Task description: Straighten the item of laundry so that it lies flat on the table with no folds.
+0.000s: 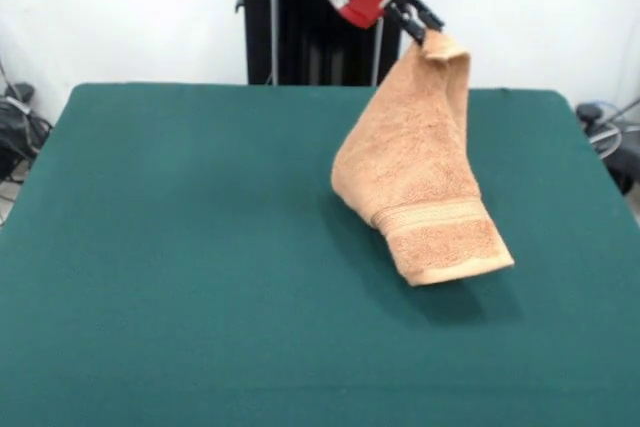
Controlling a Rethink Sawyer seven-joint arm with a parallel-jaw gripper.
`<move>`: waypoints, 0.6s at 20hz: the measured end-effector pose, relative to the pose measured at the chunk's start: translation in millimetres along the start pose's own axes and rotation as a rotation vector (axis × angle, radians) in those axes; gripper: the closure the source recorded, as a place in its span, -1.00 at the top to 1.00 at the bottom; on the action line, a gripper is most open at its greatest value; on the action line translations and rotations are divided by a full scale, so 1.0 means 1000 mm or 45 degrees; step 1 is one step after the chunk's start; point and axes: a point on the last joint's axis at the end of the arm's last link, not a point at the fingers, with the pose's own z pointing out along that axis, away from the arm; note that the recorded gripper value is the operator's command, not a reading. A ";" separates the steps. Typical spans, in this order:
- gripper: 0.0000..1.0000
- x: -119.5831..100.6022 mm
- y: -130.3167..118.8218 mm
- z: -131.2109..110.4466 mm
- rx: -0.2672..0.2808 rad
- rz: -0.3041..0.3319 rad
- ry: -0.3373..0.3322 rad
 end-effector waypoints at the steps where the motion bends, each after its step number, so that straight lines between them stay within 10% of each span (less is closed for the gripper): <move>1: -1.00 0.002 -0.001 0.001 0.011 -0.016 0.007; 12: -1.00 0.006 -0.026 -0.001 0.128 -0.208 0.068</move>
